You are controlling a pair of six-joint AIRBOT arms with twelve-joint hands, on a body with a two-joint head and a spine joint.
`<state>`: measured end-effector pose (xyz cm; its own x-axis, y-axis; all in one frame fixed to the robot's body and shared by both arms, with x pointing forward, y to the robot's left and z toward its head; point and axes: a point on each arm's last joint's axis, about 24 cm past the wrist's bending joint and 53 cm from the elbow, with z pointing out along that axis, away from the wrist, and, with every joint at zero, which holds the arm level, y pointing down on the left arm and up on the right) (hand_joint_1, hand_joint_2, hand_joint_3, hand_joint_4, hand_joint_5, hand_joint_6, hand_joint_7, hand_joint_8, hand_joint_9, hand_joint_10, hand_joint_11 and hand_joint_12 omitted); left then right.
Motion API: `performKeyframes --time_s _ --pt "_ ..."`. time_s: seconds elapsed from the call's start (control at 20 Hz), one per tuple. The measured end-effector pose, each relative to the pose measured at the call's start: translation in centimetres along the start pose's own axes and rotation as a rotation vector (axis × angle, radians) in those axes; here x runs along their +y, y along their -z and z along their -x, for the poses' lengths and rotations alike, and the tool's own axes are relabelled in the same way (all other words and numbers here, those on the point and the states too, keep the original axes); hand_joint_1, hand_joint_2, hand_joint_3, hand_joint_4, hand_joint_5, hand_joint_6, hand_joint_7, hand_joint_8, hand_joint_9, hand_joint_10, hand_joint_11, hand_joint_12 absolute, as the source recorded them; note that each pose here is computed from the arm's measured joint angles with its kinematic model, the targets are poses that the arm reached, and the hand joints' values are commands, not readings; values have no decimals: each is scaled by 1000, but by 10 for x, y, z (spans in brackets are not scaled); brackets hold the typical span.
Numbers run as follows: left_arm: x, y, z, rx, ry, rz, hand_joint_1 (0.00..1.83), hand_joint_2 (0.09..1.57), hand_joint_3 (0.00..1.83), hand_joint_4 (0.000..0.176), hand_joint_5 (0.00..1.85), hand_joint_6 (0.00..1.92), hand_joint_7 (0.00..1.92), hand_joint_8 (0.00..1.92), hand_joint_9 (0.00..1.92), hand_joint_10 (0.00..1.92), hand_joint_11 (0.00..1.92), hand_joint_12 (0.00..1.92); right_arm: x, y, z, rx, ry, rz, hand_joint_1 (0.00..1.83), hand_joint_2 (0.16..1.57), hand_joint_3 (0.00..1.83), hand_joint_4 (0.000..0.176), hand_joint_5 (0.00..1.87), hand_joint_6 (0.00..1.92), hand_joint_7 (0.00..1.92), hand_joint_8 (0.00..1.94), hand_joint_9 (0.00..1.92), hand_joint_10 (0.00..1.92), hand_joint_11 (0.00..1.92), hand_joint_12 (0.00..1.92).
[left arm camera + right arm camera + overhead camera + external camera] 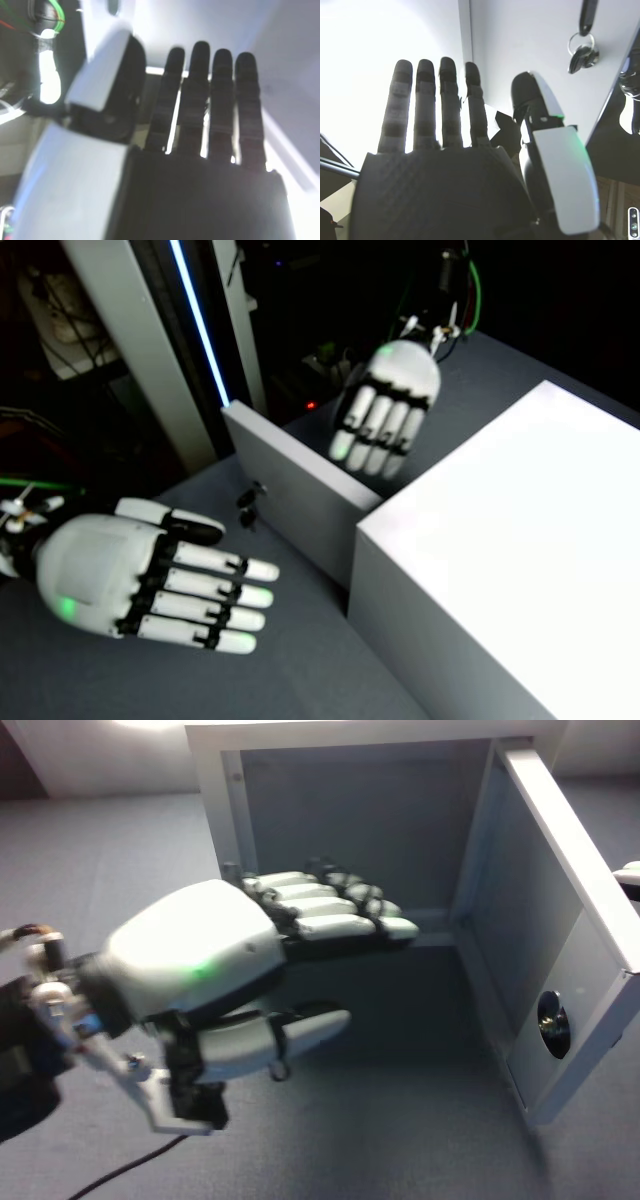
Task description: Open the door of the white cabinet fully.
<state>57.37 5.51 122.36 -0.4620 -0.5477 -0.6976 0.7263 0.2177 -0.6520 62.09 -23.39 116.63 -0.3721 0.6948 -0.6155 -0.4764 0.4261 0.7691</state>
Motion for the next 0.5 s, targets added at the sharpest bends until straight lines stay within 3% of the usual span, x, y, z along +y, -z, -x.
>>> performKeyframes --time_s 0.05,0.1,0.2,0.25,0.3,0.35,0.4,0.5 --pt "0 4 4 -13 -1 4 405 1515 20 0 403 8 339 0 304 1 254 27 0 0 0 -1 -2 1 461 1370 0 15 345 1 307 0 231 0 197 8" --pt "1 12 11 -32 -7 17 206 1560 31 0 319 6 265 9 226 7 170 17 1 0 0 -2 -4 3 411 1377 3 0 328 1 297 0 215 1 181 2" --pt "12 31 30 -86 -41 81 21 1571 41 0 244 0 247 3 199 3 98 10 2 0 3 -13 -10 9 370 1358 0 4 323 0 298 1 205 0 157 0" --pt "18 41 42 -120 -57 112 73 1553 18 0 270 6 286 9 249 14 162 57 4 0 5 -21 -13 14 387 1361 0 19 319 0 305 2 207 1 141 0" --pt "24 51 57 -168 -73 146 250 1498 0 0 304 5 317 11 290 10 32 565 8 1 7 -35 -20 27 370 1360 0 36 318 0 291 0 181 0 95 0" --pt "27 57 65 -197 -77 163 449 1467 0 0 338 11 330 10 273 9 6 660 12 1 8 -42 -21 42 367 1363 1 39 323 2 294 2 188 5 109 10" --pt "29 66 79 -249 -90 186 429 1464 0 0 319 6 298 11 214 14 0 539 20 2 12 -57 -25 68 504 1385 3 0 349 9 310 7 219 13 167 34" --pt "25 79 94 -312 -104 190 301 1475 2 0 226 4 182 8 95 9 0 62 32 4 24 -103 -26 114 558 1391 0 0 374 2 352 3 270 6 215 46"
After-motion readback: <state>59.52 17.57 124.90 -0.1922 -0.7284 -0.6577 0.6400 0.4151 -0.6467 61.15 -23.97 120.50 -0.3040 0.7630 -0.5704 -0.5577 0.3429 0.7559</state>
